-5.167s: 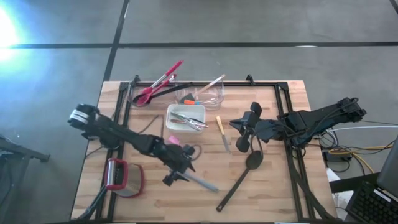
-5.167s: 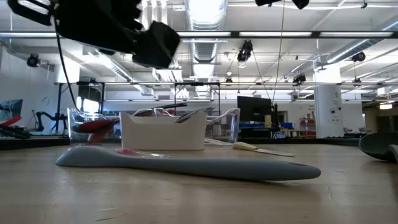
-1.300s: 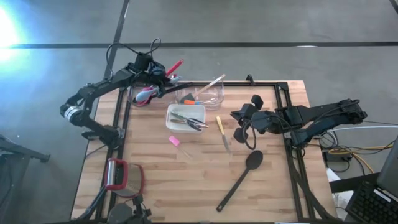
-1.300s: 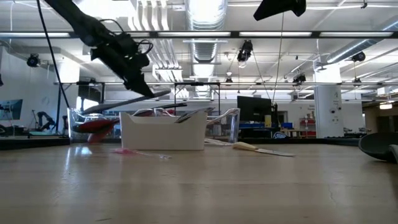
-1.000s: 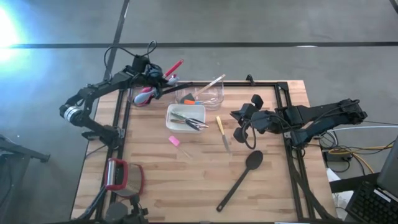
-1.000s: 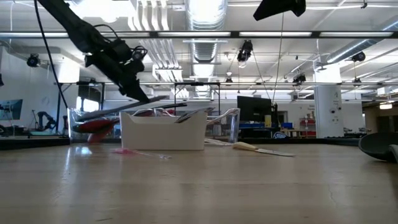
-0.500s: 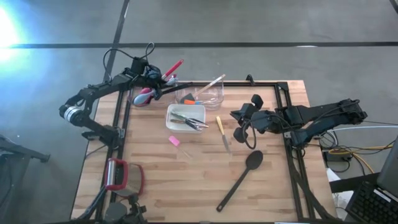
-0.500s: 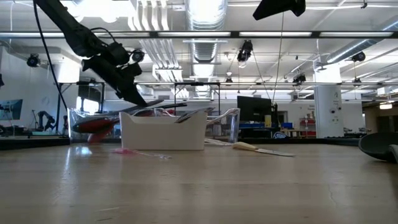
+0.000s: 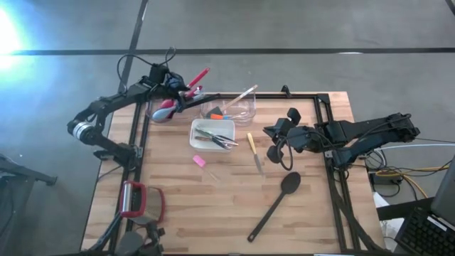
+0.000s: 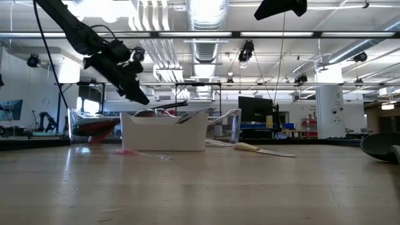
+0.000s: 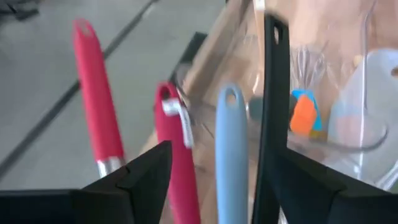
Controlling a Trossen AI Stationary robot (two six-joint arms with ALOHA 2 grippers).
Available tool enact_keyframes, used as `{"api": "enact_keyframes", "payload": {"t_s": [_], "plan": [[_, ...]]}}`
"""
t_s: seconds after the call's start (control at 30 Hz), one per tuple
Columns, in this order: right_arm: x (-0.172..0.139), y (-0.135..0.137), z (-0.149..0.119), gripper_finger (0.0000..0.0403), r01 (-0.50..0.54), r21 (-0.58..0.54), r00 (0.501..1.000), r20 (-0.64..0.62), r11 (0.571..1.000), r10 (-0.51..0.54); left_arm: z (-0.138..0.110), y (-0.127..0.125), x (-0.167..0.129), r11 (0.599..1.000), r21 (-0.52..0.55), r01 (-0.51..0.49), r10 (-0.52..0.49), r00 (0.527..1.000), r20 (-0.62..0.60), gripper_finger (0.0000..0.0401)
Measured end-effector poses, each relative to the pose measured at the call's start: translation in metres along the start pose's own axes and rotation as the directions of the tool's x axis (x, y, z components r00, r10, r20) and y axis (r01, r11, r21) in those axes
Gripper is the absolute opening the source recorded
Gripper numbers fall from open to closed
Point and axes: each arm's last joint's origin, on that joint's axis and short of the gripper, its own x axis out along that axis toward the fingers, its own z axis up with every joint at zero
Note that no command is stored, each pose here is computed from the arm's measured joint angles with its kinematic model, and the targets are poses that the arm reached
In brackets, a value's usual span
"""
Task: Pick & Place Kitchen Items
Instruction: Put the pink spatula into the right transparent bin
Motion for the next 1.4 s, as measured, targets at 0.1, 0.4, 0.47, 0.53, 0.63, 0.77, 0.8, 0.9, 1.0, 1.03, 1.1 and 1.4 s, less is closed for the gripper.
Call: {"api": "enact_keyframes", "payload": {"t_s": [0.1, 0.4, 0.47, 0.53, 0.63, 0.77, 0.8, 0.9, 1.0, 1.03, 1.1, 1.4], "plan": [[0.000, 0.000, 0.000, 0.0028, -0.001, 0.000, 1.000, 0.000, 1.000, 0.001, 0.015, 0.003, -0.010, 1.000, 0.018, -0.026, 0.025, 0.998, 0.049, 0.0261], [0.000, 0.000, 0.000, 0.0028, -0.001, 0.003, 1.000, -0.002, 1.000, 0.001, 0.059, -0.007, -0.047, 0.999, -0.034, -0.028, 0.034, 0.984, 0.177, 0.0262], [0.000, 0.000, -0.002, 0.0028, 0.002, 0.012, 1.000, -0.017, 1.000, -0.002, 0.064, -0.019, -0.051, 1.000, 0.025, -0.001, -0.003, 0.984, 0.177, 0.0259], [0.000, -0.002, -0.006, 0.0028, 0.019, 0.049, 0.998, -0.054, 0.999, -0.017, 0.069, -0.035, -0.055, 0.994, 0.107, 0.025, -0.044, 0.983, 0.180, 0.0257], [0.000, -0.006, -0.013, 0.0028, 0.075, 0.123, 0.991, -0.116, 0.990, -0.061, 0.078, -0.061, -0.060, 0.983, 0.180, 0.041, -0.075, 0.979, 0.188, 0.0252], [-0.001, -0.010, -0.022, 0.0028, 0.132, 0.170, 0.977, -0.187, 0.977, -0.100, 0.090, -0.099, -0.064, 0.958, 0.269, 0.100, -0.160, 0.964, 0.211, 0.0249], [-0.002, -0.010, -0.023, 0.0028, 0.138, 0.184, 0.975, -0.195, 0.973, -0.102, 0.092, -0.109, -0.064, 0.948, 0.292, 0.129, -0.197, 0.957, 0.214, 0.0250], [-0.004, -0.008, -0.025, 0.0028, 0.141, 0.207, 0.974, -0.206, 0.968, -0.098, 0.096, -0.139, -0.063, 0.905, 0.364, 0.223, -0.308, 0.930, 0.198, 0.0249], [-0.004, -0.007, -0.025, 0.0028, 0.141, 0.223, 0.974, -0.205, 0.965, -0.095, 0.096, -0.164, -0.063, 0.859, 0.416, 0.299, -0.397, 0.902, 0.171, 0.0249], [-0.004, -0.007, -0.025, 0.0028, 0.144, 0.231, 0.974, -0.205, 0.962, -0.097, 0.096, -0.170, -0.064, 0.845, 0.428, 0.320, -0.420, 0.893, 0.162, 0.0250], [-0.002, -0.008, -0.025, 0.0028, 0.174, 0.273, 0.972, -0.202, 0.946, -0.121, 0.095, -0.182, -0.065, 0.819, 0.446, 0.361, -0.460, 0.877, 0.135, 0.0249], [0.042, -0.016, -0.043, 0.0029, 0.340, 0.267, 0.919, -0.299, 0.902, -0.258, 0.086, -0.199, -0.067, 0.811, 0.383, 0.443, -0.491, 0.871, 0.032, 0.0250]]}}
